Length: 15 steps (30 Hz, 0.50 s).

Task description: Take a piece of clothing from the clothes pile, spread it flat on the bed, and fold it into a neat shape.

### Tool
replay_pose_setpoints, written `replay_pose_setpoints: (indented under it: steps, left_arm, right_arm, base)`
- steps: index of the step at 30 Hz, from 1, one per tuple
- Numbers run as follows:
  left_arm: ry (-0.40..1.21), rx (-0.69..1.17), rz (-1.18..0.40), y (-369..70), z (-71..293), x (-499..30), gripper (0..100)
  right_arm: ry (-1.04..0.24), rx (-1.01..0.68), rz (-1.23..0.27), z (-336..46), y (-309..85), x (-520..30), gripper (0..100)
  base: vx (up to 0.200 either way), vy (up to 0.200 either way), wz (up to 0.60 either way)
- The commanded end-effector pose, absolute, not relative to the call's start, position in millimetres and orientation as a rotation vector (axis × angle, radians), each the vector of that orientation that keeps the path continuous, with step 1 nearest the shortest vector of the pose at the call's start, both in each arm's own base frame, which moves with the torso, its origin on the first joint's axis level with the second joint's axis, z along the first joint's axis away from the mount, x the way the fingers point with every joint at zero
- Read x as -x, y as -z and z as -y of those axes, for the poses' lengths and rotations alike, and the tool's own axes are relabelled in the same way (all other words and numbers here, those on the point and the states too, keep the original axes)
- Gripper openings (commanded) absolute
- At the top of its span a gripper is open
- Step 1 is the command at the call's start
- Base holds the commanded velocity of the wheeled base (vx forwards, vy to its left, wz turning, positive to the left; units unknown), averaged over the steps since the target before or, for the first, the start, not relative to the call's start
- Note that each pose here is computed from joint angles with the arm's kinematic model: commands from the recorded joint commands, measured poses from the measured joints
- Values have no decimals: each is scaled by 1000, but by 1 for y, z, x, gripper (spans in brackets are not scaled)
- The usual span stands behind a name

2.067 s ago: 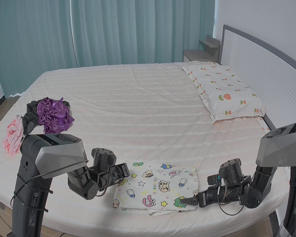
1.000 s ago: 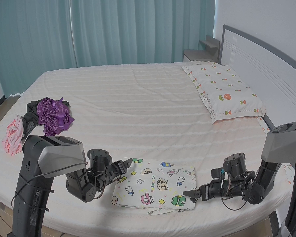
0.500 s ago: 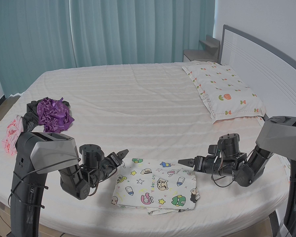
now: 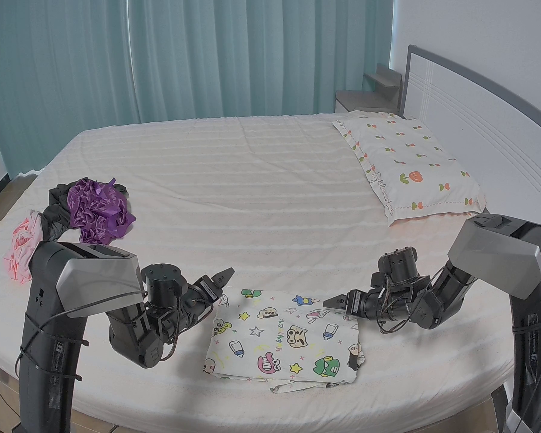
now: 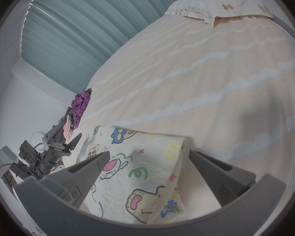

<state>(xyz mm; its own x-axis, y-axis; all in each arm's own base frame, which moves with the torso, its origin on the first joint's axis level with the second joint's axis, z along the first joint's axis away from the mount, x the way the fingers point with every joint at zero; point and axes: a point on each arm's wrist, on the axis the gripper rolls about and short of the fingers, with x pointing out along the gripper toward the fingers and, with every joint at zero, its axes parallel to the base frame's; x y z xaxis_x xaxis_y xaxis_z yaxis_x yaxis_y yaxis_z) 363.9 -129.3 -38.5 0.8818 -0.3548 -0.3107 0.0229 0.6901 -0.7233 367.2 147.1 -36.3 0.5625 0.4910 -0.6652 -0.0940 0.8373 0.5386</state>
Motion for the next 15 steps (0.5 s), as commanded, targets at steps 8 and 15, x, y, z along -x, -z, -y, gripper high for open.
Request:
replay_pose_setpoints:
  steps: [8,15]
  left_arm:
    - [217,785,-458,40,130,-363,100]
    - [217,785,-458,40,130,-363,100]
  right_arm:
    - [-363,-489,-914,-149,36,-369,0]
    - [-356,-500,-888,-145,34,-374,0]
  base:
    - [0,0,0]
    - [0,0,0]
